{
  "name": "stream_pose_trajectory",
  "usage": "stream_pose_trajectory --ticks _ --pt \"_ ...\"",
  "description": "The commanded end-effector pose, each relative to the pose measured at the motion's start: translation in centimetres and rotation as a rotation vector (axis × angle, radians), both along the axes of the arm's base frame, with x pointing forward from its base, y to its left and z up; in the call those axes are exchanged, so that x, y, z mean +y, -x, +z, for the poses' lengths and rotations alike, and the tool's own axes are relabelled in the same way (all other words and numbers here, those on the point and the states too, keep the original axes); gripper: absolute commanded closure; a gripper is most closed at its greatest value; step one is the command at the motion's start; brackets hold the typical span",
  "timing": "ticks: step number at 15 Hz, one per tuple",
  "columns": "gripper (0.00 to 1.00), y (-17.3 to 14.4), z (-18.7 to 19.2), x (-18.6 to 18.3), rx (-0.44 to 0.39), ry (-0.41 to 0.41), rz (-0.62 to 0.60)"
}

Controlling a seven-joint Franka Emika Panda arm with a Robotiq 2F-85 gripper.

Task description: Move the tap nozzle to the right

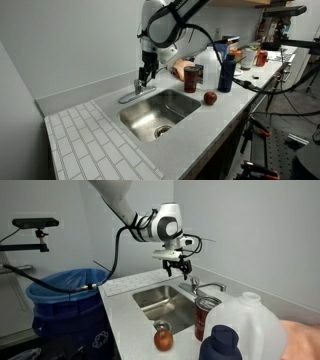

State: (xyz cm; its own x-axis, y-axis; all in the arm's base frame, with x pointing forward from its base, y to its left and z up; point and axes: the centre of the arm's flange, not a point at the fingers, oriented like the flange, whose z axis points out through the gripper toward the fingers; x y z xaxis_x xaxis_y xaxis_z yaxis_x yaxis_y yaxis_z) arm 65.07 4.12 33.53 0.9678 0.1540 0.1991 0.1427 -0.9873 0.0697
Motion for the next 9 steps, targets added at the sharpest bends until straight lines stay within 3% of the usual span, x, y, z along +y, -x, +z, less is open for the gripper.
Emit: stream_pose_trajectory --ticks 1,9 --pt "0.0 2.8 2.9 -1.3 0.011 0.05 -0.038" --pt "0.0 8.4 7.6 -2.3 -0.018 0.022 -0.031"
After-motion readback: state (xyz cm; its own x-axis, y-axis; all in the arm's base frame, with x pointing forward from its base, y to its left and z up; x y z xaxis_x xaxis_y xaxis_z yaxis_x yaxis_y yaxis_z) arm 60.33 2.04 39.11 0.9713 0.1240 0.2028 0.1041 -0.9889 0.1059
